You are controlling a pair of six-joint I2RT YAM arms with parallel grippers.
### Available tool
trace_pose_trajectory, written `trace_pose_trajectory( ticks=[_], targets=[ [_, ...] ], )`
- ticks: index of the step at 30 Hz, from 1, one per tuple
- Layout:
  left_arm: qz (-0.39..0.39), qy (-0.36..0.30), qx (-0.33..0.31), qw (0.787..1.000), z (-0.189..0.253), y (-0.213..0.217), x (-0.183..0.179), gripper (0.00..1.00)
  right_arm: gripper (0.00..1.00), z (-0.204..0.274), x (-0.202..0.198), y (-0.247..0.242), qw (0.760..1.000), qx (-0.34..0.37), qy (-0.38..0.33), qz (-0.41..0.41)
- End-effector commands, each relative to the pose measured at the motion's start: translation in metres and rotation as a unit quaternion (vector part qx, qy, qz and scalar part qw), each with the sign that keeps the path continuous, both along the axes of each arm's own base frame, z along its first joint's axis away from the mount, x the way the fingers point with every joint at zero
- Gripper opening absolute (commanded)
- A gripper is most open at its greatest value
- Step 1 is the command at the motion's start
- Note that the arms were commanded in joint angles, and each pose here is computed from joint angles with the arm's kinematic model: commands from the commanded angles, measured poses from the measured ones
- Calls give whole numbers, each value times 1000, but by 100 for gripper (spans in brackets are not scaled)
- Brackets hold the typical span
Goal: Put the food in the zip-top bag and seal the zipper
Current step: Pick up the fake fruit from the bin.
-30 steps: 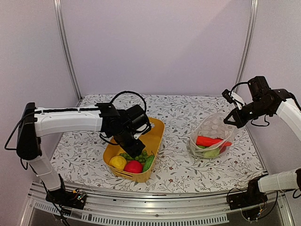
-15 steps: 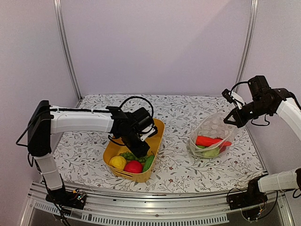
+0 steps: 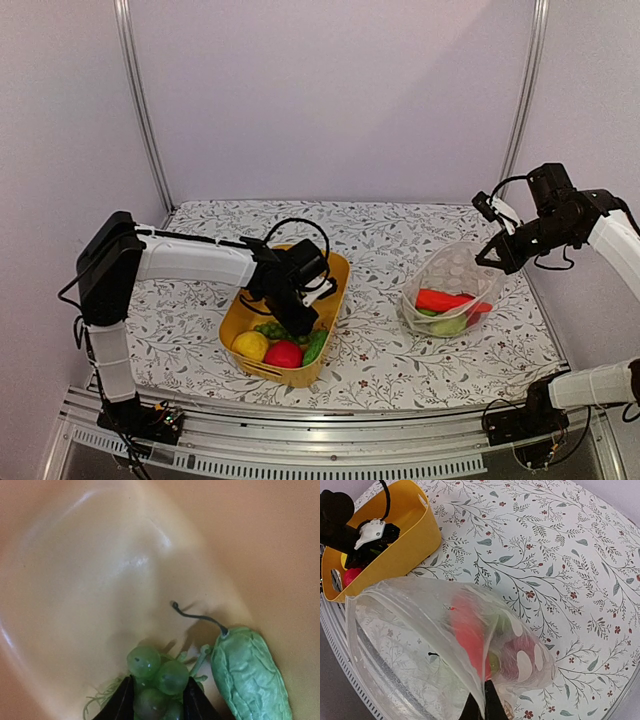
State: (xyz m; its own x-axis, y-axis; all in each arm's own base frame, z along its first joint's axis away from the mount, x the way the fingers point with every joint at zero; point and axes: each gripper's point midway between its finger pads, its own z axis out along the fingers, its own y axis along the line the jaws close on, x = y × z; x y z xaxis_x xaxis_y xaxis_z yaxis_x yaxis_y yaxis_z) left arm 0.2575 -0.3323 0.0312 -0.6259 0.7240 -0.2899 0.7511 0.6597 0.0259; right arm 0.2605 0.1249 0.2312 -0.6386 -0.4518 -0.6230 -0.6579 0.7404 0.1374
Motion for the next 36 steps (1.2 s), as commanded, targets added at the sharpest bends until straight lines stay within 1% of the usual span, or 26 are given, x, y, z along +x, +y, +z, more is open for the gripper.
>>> trace_pose_trajectory(
  ticks=[1,2,4,8,11,16,21,28,32,36],
  targets=[
    [1,-8,-1,1000,-5,-3,14,23,0,0,-4,2,1000,4,-5,6],
    [2,-13,-5,1000,-1,-6,16,18,0,0,-4,1,1000,3,-6,5],
    [6,-25,-11,1000,11,-7,21,13,0,0,-3,1,1000,3,-7,6],
    [18,-61,-22,998,42,-6,31,4,0,0,-2,3,1000,5,-6,8],
    [23,-89,-45,995,71,-6,35,0,0,0,1,2,1000,2,-9,7],
    [37,-132,-80,987,118,-4,42,0,0,4,3,5,1000,8,-12,11],
    [47,-160,-134,977,168,-6,41,0,0,7,2,6,1000,12,-10,12],
    [51,-215,-227,949,241,-12,37,0,0,10,-1,8,1000,20,-7,14],
    [36,-238,-275,931,276,-22,30,0,0,9,1,7,1000,17,-9,14],
    [8,-256,-306,917,301,-39,19,0,0,12,1,10,1000,23,-5,17]
  ],
)
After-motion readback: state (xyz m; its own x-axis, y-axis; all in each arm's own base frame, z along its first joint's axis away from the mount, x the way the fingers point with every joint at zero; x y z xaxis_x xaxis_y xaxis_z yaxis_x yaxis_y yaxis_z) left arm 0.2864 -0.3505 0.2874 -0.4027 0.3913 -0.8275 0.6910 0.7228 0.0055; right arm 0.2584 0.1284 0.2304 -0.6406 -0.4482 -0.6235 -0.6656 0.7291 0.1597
